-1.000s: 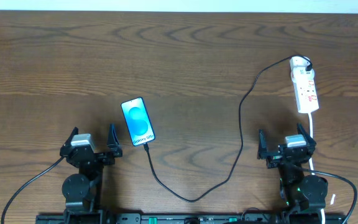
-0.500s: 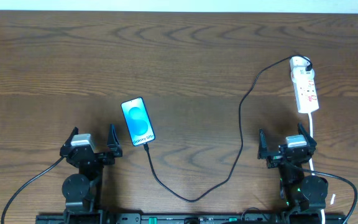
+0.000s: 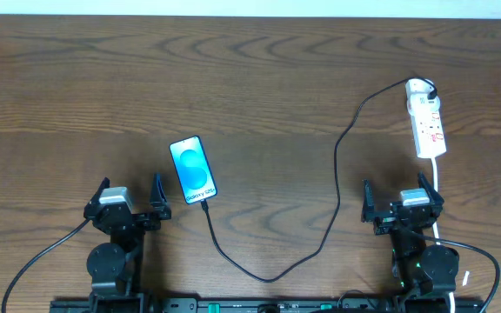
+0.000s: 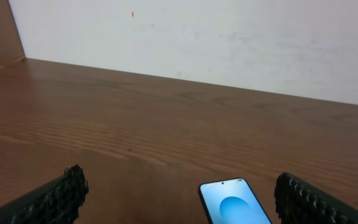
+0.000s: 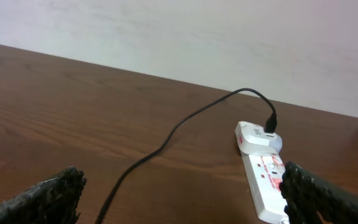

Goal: Plug charger to phone and switch on socket

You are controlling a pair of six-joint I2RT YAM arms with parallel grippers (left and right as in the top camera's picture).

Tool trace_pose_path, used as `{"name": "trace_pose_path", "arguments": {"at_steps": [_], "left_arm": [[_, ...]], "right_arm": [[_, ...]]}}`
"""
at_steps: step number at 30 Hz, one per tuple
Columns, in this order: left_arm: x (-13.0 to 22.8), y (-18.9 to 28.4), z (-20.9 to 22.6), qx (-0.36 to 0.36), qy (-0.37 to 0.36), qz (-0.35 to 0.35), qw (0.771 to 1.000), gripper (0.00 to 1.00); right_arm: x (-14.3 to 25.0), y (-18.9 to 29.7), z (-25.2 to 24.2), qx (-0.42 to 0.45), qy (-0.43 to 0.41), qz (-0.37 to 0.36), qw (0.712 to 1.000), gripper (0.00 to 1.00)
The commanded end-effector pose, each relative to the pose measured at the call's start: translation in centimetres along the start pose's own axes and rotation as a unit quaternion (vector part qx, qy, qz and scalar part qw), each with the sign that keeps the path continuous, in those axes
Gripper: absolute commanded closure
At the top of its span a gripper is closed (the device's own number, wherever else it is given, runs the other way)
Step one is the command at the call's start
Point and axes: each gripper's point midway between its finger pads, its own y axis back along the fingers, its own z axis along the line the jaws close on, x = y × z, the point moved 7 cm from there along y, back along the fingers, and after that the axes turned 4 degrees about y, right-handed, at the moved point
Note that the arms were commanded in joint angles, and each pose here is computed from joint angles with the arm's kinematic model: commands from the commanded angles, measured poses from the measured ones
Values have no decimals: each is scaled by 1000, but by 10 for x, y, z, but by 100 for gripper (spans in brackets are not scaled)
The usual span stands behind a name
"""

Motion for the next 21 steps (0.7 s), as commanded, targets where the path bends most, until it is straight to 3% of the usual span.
{"name": "trace_pose_path", "arguments": {"at_steps": [1, 5, 21], "left_arm": [[12, -1, 5, -14, -7, 23, 1000, 2], [12, -1, 5, -14, -7, 23, 1000, 2], [12, -1, 5, -14, -7, 23, 1000, 2]], "right_arm": [[1, 0, -1, 9, 6, 2, 1000, 1], [2, 1, -6, 34, -35, 5, 999, 1], [2, 1, -11, 61, -62, 6, 996, 1]]}}
